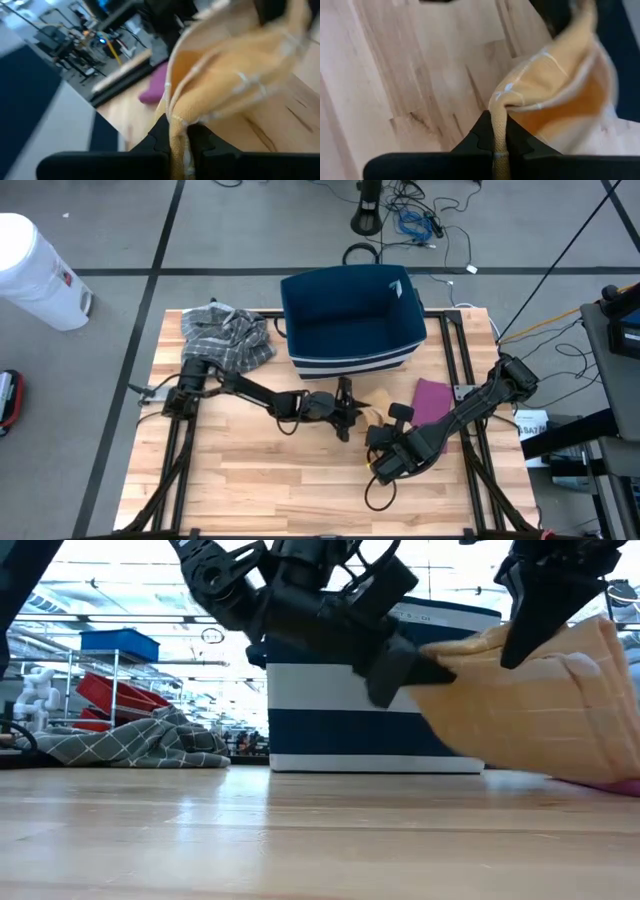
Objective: Fold towel
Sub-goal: Fold the yellow towel
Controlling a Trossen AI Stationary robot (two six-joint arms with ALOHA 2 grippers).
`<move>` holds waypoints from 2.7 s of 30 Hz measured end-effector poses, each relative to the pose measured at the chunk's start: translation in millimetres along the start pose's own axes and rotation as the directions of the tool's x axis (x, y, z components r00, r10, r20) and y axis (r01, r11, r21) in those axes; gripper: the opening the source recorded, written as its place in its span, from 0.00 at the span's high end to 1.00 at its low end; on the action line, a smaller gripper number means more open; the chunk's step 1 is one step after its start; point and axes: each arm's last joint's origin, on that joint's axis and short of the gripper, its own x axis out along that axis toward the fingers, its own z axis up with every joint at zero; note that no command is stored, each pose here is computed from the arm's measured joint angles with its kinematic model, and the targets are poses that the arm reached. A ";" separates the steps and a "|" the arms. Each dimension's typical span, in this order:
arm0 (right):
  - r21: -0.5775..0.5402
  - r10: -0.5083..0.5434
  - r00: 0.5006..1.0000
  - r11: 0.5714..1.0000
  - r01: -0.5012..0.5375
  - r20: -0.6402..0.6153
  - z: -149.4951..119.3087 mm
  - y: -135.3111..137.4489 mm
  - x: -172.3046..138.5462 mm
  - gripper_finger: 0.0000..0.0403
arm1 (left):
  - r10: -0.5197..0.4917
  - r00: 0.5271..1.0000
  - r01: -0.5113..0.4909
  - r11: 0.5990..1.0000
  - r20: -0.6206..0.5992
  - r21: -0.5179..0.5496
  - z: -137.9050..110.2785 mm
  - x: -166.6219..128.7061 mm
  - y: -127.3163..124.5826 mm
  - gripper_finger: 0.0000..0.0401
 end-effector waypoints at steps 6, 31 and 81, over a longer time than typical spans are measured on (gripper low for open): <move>0.044 -0.055 0.998 0.998 0.054 0.033 -0.4 -2.5 -0.3 1.00 | 0.052 0.998 -0.052 0.999 0.021 0.006 15.7 10.1 23.1 0.96; 0.166 -0.077 0.995 0.982 0.088 -0.070 -43.1 14.4 -36.7 0.63 | -0.009 0.991 0.012 1.000 0.134 -0.016 20.7 17.8 41.3 0.96; -0.045 0.196 0.934 0.980 -0.191 0.297 -78.4 79.8 -44.8 0.58 | -0.079 0.990 0.103 0.972 -0.120 0.209 20.4 8.4 0.2 0.96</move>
